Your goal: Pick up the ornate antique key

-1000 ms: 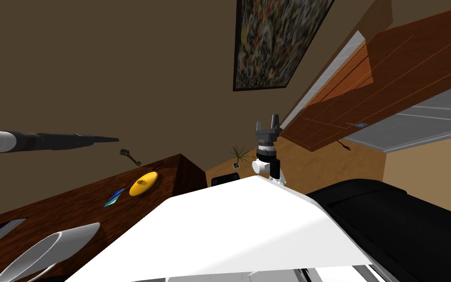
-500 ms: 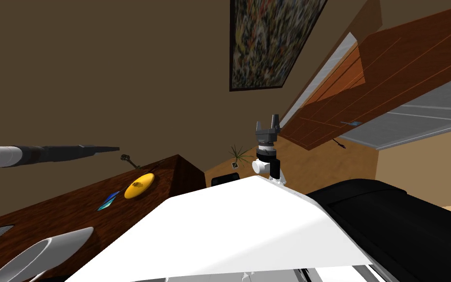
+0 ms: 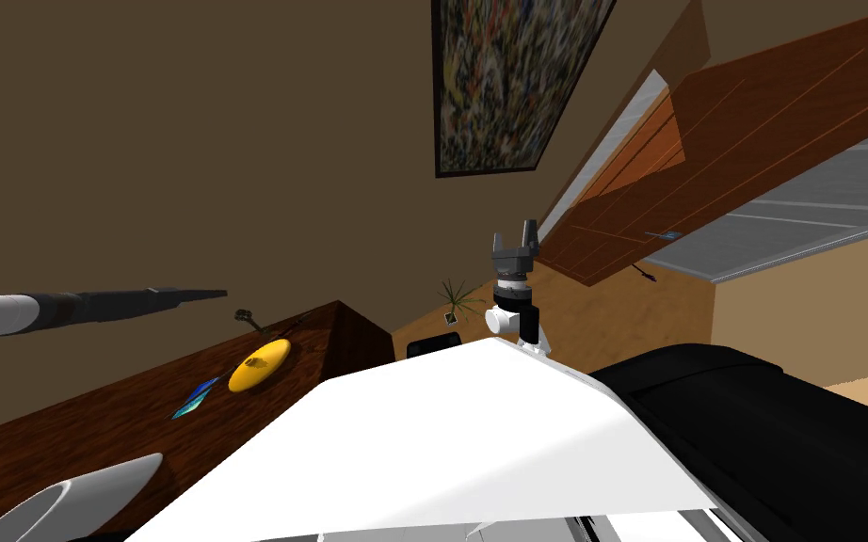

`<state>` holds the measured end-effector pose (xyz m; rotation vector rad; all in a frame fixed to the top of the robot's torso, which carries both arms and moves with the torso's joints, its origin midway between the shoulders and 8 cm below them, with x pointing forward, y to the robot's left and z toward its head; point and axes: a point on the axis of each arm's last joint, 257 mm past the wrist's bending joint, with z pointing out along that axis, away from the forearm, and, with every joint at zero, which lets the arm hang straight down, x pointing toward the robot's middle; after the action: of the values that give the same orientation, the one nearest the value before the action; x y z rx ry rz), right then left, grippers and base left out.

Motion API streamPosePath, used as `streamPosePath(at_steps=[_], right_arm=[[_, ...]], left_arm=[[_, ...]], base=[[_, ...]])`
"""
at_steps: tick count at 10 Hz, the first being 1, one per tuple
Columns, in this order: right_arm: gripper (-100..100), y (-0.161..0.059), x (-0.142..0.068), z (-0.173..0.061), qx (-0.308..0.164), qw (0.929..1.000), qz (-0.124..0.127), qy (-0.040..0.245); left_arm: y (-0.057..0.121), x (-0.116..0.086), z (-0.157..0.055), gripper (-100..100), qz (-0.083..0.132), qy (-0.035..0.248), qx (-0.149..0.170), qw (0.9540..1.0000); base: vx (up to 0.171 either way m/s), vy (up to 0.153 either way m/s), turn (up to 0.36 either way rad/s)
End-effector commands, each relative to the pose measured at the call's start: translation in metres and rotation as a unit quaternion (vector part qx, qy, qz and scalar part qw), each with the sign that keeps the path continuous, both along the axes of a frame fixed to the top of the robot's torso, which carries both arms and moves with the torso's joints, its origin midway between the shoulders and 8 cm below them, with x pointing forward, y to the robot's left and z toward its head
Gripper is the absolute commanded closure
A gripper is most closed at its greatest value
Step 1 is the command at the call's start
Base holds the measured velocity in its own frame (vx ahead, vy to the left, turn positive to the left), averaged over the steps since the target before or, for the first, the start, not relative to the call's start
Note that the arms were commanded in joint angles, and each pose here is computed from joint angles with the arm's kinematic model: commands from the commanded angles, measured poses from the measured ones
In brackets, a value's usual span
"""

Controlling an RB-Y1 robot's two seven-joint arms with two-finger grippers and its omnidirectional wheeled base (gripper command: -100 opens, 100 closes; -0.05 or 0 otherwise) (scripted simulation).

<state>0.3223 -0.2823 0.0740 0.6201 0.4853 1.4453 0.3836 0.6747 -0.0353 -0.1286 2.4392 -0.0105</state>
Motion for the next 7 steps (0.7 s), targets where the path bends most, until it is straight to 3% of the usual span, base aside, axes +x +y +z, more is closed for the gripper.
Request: streamPosePath(at_steps=[1, 2, 3, 7], right_arm=[[0, 0.0, 0.0, 0.0, 0.0, 1.0, 0.0, 0.0], [0, 0.0, 0.0, 0.0, 0.0, 1.0, 0.0, 0.0], [0, 0.0, 0.0, 0.0, 0.0, 1.0, 0.0, 0.0], [0, 0.0, 0.0, 0.0, 0.0, 1.0, 0.0, 0.0]], left_arm=[[0.0026, -0.0054, -0.0029, -100, 0.001, -0.001, 0.002, 1.0], [0.0023, -0.0032, -0.0021, -100, 0.0, -0.001, 0.002, 1.0], [0.0025, -0.0035, -0.0023, 100, 0.0, -0.001, 0.002, 1.0], [0.0024, -0.0034, -0.0023, 100, 0.0, -0.001, 0.002, 1.0]], base=[[0.046, -0.015, -0.026], [0.015, -0.005, 0.004], [0.0, 0.0, 0.0], [0.0, 0.0, 0.0]])
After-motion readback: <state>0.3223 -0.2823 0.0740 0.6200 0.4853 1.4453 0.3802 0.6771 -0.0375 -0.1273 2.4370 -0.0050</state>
